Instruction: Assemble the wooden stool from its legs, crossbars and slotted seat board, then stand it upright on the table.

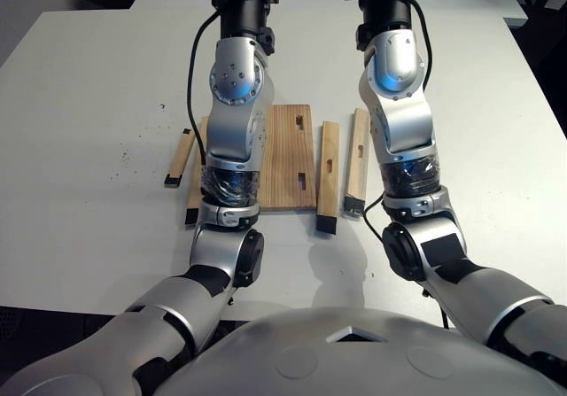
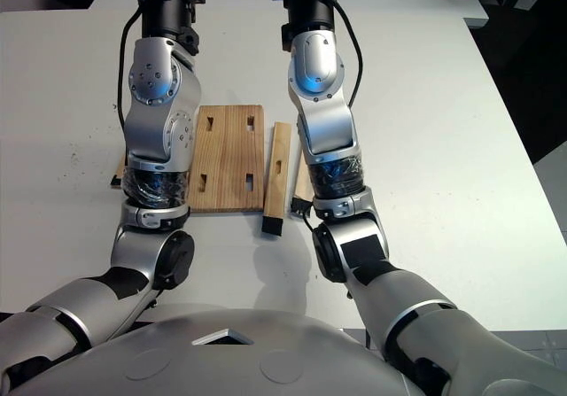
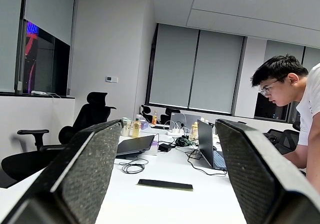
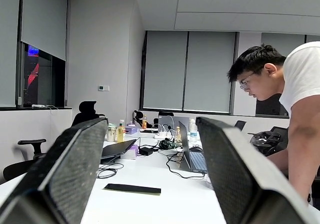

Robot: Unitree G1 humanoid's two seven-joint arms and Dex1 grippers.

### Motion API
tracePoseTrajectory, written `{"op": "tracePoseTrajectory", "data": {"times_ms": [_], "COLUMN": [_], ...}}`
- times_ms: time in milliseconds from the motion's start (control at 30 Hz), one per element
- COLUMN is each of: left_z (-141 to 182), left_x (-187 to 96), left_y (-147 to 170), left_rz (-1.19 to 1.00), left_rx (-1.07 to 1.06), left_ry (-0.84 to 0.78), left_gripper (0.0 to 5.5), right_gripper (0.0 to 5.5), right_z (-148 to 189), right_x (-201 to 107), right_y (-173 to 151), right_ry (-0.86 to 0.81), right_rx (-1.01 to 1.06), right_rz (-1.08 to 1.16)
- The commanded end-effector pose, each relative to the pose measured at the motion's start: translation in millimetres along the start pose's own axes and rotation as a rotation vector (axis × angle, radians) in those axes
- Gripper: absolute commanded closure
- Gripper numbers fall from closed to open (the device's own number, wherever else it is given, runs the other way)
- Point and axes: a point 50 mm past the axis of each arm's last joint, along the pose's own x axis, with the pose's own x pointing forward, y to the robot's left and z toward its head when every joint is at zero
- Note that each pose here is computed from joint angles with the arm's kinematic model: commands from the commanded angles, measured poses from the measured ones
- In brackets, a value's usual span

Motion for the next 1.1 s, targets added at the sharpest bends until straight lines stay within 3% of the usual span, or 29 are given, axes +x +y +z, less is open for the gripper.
{"op": "tracePoseTrajectory", "data": {"times_ms": [33,100,467,767,900,1100], "left_z": [0,1,-3,-11,-26,-46], "left_x": [1,2,-3,-17,-39,-109], "left_y": [-3,-3,6,20,69,176], "left_rz": [-0.005,-0.006,-0.010,-0.017,-0.063,-0.125], "left_rx": [0.008,0.008,0.039,0.031,0.085,0.109], "left_ry": [0.003,0.001,0.020,0.130,0.313,0.683], "left_gripper": [2.09,2.09,2.09,2.09,2.09,2.09], "right_gripper": [2.07,1.80,1.80,1.80,1.80,1.80], "right_z": [0,0,-3,-12,-17,-37], "right_x": [-1,-1,-3,-11,-18,-33], "right_y": [1,2,-3,-10,-17,-30], "right_ry": [0.001,-0.004,0.014,0.061,0.095,0.180], "right_rx": [-0.001,-0.003,0.000,-0.013,-0.037,-0.099], "right_rz": [0.012,0.010,-0.015,-0.005,-0.001,-0.008]}}
